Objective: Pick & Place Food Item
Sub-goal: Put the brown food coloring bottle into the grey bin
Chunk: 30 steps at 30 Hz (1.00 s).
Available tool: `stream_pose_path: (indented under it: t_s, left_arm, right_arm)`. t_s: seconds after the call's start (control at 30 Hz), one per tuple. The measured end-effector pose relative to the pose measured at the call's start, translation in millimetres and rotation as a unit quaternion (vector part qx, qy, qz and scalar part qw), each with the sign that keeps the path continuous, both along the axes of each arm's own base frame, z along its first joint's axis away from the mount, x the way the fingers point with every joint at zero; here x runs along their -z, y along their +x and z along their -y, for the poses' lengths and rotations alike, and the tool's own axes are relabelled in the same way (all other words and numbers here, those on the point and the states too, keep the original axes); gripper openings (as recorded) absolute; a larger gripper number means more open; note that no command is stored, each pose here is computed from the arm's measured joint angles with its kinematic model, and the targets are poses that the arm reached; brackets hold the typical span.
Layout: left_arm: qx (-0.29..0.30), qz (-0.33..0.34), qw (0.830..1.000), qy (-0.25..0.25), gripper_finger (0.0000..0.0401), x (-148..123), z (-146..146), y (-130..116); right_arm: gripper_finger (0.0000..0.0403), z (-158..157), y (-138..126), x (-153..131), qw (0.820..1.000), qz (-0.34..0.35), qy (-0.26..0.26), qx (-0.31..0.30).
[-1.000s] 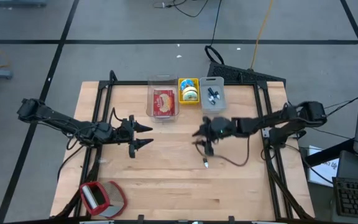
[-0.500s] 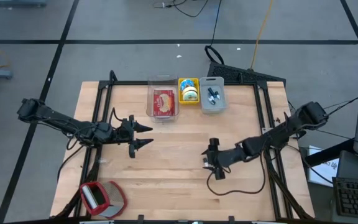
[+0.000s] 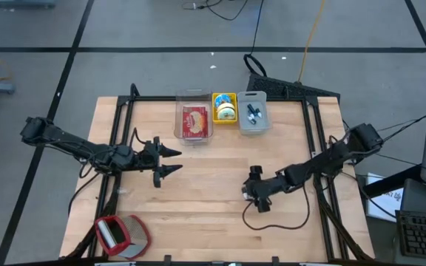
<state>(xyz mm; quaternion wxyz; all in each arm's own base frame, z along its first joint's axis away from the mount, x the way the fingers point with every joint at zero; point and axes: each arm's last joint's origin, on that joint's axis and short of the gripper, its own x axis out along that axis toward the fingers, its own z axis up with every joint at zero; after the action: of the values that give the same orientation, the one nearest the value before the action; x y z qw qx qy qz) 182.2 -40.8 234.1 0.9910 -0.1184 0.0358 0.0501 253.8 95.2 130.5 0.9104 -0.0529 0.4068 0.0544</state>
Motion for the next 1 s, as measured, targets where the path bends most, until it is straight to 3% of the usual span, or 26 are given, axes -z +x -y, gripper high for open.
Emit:
stream_pose_path:
  t_s: [0.37,1.0]
  left_arm:
    - [0.000,0.000,1.000,0.000,0.0253,0.0,-0.1,0.0]
    - [0.000,0.000,1.000,0.000,0.0253,0.0,0.0,0.0]
  right_arm:
    - [0.0306,0.7,11.8,23.3,0.999,-0.014,0.024,-0.026]
    - [0.0288,4.5,3.9,17.2,0.999,-0.042,0.017,-0.025]
